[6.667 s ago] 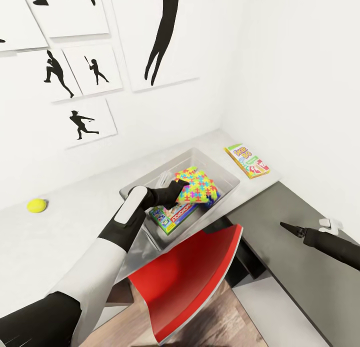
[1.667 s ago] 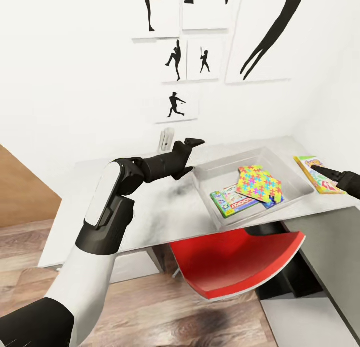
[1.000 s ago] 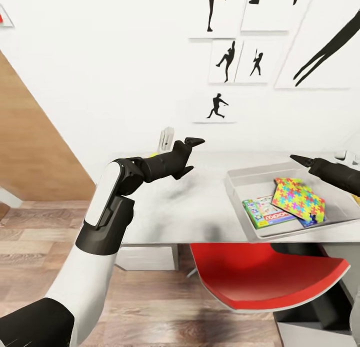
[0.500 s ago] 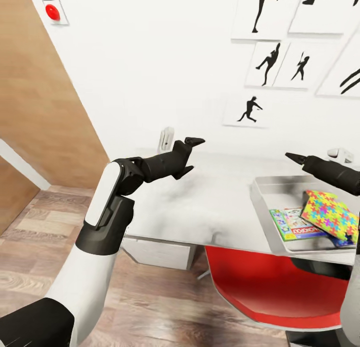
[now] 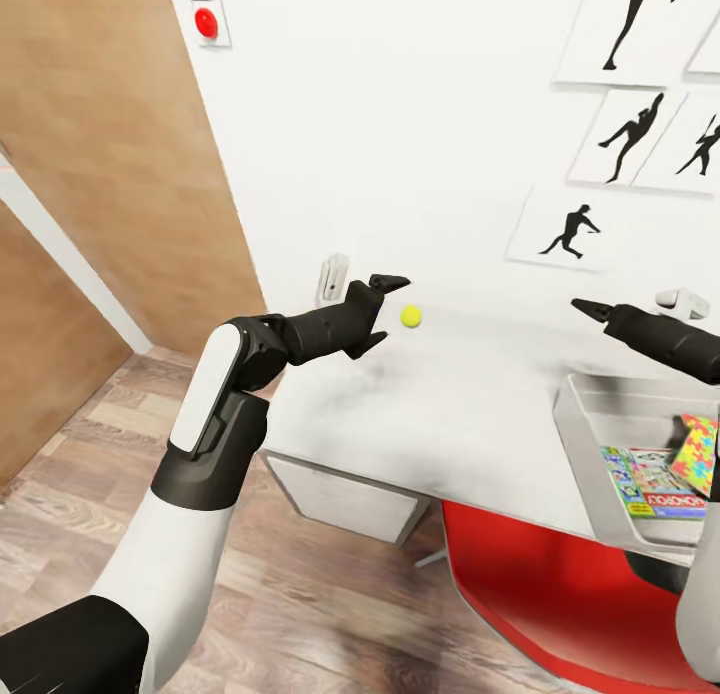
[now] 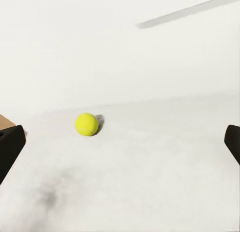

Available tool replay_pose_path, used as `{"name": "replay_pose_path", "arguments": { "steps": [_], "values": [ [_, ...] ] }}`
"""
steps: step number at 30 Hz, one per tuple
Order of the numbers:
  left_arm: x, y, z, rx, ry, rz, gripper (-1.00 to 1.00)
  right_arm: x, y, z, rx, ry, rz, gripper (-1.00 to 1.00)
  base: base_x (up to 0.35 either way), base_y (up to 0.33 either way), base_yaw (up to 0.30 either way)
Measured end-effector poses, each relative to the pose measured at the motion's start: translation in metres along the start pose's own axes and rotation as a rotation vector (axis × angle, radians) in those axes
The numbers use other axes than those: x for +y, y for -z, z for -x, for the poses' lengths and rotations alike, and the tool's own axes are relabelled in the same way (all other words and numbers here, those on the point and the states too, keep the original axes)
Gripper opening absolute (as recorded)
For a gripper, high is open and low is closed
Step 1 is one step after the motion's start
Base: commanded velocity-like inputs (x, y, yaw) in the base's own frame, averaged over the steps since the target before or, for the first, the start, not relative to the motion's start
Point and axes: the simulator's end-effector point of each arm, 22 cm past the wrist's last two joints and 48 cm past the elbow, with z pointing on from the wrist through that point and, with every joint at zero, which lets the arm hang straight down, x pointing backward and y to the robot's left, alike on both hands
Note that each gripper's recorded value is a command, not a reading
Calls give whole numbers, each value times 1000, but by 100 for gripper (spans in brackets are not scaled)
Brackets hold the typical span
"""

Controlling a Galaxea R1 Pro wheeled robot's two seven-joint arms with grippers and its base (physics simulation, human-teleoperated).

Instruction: Put all the toys in the child's room - the three board games (two on the bed and one on the table), the two jigsaw puzzles on the table, and the tennis ball on the table - inside the toy box on the table in the child's room.

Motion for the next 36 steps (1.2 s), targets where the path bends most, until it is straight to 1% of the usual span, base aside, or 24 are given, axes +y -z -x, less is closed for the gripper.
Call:
{"name": "replay_pose_path", "arguments": {
  "steps": [6, 8, 14, 27, 33, 36],
  "values": [
    [0, 0, 1, -1, 1, 0, 100, -4, -1, -1, 1, -2, -21, 100, 0, 0, 294],
    [0, 0, 1, -1, 1, 0, 100, -7, -2, -3, 3, -7, -43, 100, 0, 0, 294],
    [0, 0, 1, -2, 2, 0, 100, -14, -4, -6, 6, -15, -81, 100, 0, 0, 294],
    [4, 2, 6, -10, 0, 8, 100, -22, -6, -10, 13, -19, -125, 100, 0, 0, 291],
    [12, 5, 14, -22, -6, 24, 100, -29, -7, -14, 23, -11, -169, 100, 0, 0, 173],
    [14, 6, 15, -24, -7, 26, 100, -30, -8, -14, 24, -10, -174, 100, 0, 2, 89]
  ]
}}
